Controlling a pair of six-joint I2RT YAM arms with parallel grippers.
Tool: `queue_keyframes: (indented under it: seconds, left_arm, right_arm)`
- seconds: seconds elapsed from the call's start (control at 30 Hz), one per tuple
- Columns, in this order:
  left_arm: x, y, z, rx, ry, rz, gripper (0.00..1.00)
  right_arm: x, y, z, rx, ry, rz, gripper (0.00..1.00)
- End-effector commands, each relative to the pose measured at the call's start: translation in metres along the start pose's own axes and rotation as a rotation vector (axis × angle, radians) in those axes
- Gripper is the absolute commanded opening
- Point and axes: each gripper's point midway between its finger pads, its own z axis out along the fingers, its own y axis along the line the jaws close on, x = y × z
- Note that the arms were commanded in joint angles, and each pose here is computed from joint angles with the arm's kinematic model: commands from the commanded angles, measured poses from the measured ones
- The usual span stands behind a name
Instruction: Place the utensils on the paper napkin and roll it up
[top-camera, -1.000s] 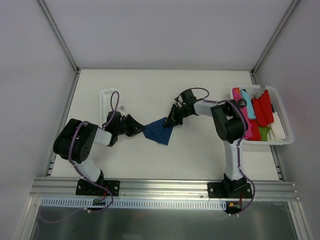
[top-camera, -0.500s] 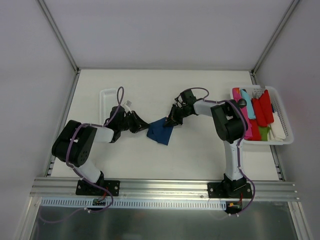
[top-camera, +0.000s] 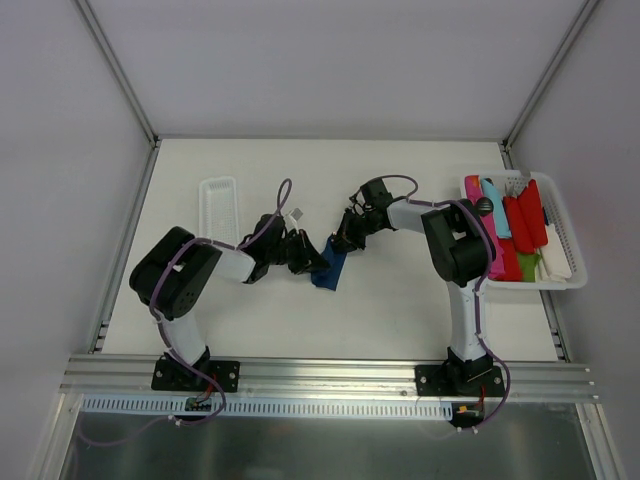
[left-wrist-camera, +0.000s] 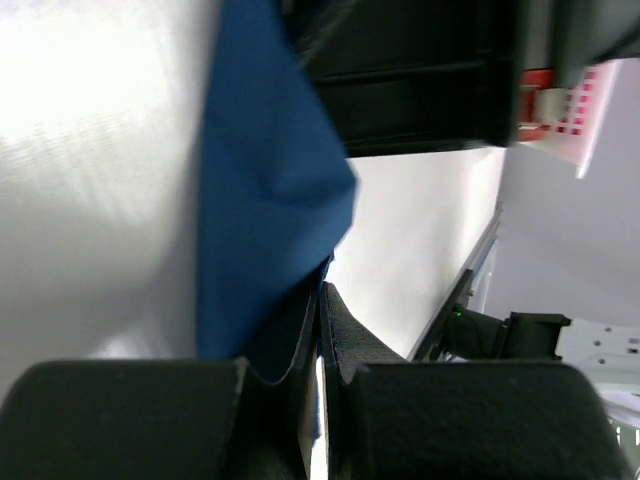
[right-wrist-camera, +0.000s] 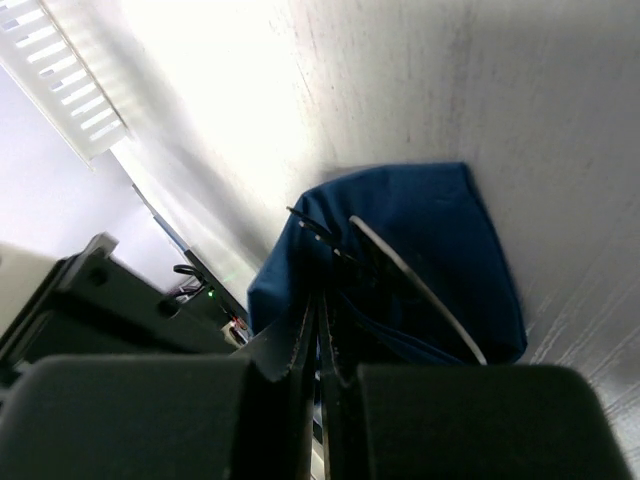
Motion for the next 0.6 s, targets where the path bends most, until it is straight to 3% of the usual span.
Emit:
queue_keyframes:
  seconds: [0.0, 0.57]
  left_arm:
    - [-0.001, 0.010, 0.008, -0.038, 0.004, -0.012, 0.00]
    - [0.024, 0.078, 0.014, -0.333, 0.074, -0.121, 0.00]
  right_arm:
    - [0.000, -0.023, 0.006, 0.102, -0.011, 0.011, 0.03]
    - [0.000, -0.004, -0.024, 0.063, -0.033, -0.102, 0.09]
